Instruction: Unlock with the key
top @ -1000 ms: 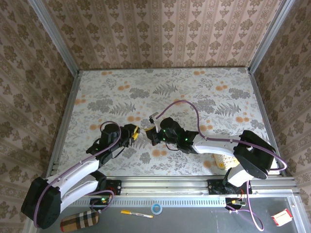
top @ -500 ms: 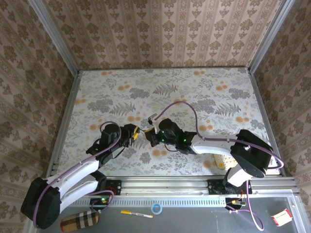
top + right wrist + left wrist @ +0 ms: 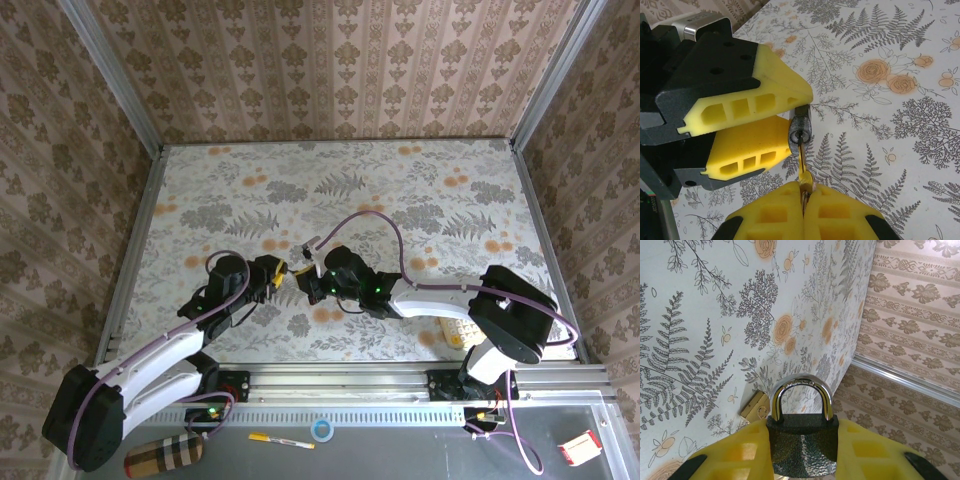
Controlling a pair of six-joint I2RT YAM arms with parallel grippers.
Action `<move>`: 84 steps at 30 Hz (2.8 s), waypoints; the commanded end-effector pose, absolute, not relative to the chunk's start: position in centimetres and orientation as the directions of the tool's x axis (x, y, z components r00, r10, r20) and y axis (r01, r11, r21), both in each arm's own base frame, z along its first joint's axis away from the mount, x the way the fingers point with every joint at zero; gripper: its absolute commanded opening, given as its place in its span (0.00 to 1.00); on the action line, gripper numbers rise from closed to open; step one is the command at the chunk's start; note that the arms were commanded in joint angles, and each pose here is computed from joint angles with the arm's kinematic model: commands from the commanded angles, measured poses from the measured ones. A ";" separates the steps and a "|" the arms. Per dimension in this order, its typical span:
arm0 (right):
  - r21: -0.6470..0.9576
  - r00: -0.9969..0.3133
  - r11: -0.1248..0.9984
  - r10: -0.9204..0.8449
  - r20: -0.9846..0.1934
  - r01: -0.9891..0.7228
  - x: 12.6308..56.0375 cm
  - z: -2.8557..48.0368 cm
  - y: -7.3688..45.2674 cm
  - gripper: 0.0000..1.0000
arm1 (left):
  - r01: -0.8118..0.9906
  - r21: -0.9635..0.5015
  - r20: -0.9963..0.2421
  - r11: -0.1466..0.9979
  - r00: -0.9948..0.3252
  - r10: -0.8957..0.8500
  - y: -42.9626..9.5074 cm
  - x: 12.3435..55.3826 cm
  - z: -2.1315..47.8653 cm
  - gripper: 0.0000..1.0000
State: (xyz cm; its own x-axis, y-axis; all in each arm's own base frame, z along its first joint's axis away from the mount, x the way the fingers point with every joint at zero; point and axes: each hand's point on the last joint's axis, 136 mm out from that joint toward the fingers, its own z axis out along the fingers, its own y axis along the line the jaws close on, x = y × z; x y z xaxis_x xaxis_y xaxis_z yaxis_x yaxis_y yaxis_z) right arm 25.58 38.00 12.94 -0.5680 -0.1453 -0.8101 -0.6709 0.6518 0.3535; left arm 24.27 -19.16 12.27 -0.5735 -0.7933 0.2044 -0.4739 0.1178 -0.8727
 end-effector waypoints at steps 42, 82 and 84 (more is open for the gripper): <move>0.307 -0.521 0.670 -0.139 -0.842 -0.676 26.6 14.0 38.5 0.00 | -0.502 -0.847 0.185 0.173 -0.585 -0.789 -19.5 23.7 11.3 0.07; 0.365 -0.534 0.623 -0.101 -0.839 -0.692 26.5 13.3 39.8 0.00 | -0.399 -0.913 0.236 0.078 -0.676 -0.698 -23.8 24.8 16.0 0.04; 0.412 -0.556 0.616 -0.050 -0.830 -0.671 27.1 13.5 39.2 0.00 | -0.390 -0.919 0.238 0.065 -0.678 -0.695 -23.9 24.9 16.2 0.03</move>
